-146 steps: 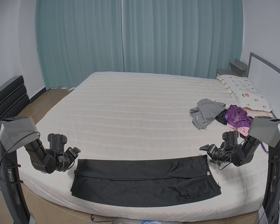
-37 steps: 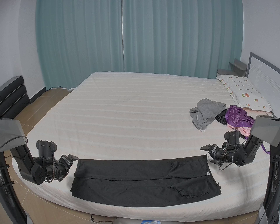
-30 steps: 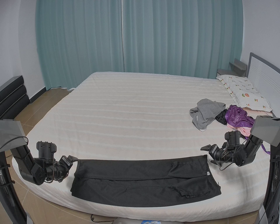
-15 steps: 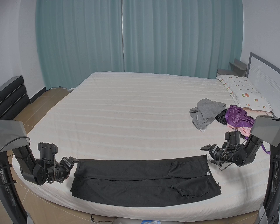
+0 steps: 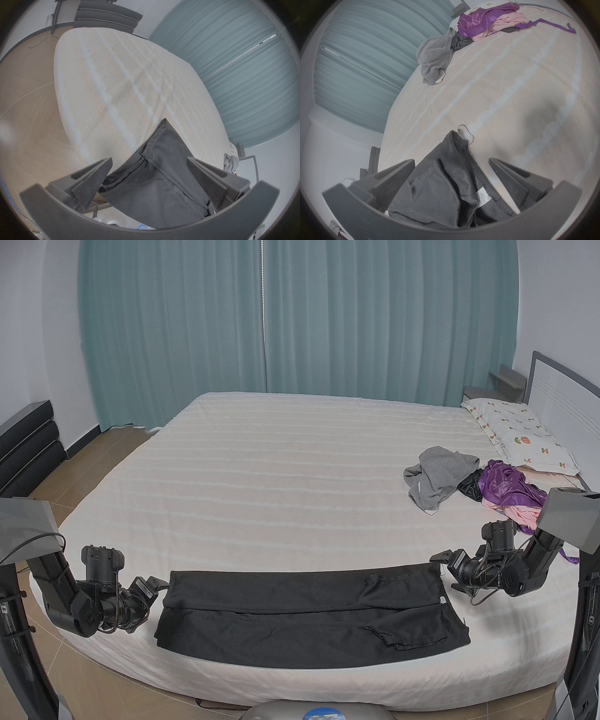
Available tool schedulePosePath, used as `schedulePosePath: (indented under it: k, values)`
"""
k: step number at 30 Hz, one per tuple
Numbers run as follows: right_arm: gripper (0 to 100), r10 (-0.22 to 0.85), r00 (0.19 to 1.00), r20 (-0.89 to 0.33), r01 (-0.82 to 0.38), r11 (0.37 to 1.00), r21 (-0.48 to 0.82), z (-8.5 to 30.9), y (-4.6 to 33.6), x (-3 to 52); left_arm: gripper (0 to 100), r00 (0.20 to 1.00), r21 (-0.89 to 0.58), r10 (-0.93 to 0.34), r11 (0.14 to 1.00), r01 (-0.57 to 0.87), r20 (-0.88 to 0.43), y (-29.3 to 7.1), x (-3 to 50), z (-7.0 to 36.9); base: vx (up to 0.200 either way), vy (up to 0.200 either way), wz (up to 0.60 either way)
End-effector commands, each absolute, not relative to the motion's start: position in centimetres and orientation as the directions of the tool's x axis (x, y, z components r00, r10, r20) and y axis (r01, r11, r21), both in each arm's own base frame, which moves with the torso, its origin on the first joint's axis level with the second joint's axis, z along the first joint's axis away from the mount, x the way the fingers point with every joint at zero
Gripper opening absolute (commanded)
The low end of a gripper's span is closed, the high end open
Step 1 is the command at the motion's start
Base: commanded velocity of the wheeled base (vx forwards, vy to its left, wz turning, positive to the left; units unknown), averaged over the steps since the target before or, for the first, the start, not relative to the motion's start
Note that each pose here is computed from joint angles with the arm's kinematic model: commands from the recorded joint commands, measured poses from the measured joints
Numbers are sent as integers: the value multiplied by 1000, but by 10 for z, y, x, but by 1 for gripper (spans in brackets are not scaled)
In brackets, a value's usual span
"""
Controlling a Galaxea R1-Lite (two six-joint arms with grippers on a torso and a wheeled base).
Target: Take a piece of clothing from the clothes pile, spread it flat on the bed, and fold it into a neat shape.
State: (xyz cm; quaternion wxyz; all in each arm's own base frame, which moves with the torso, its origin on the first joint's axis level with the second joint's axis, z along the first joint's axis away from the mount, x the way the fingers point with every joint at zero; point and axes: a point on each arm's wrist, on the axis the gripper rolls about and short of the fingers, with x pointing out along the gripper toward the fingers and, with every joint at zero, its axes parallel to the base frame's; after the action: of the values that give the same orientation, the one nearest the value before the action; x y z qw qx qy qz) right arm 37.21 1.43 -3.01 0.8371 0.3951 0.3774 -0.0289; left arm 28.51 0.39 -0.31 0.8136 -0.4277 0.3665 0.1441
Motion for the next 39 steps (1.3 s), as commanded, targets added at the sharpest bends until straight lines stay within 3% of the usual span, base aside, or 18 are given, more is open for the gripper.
schedulePosePath:
  k: [1, 8, 14, 19, 22, 39]
  values:
    - [100, 250, 714, -654, 346, 686, 640, -30, 14, 372, 100, 687, -589, -80, 592, -550, -722, 4, 285, -4, 0, 0, 0]
    - [100, 250, 714, -654, 346, 686, 640, -30, 14, 372, 100, 698, -593, -82, 603, -534, -711, 3, 286, 0, 0, 0, 0]
    - [100, 251, 714, -653, 344, 686, 641, -30, 15, 372, 100, 706, -537, -83, 713, -450, -703, 3, 294, -1, 0, 0, 0]
    - [100, 251, 714, -653, 344, 686, 641, -30, 15, 372, 100, 723, -532, -89, 739, -413, -685, 1, 310, -2, 0, 0, 0]
    - [100, 251, 714, -653, 344, 686, 641, -30, 15, 372, 100, 697, -456, -96, 817, -353, -710, -3, 322, -17, 0, 0, 0]
    - [100, 252, 711, -657, 343, 691, 636, -31, 16, 372, 100, 675, -429, -119, 848, -313, -728, -12, 331, -35, 0, 0, 0]
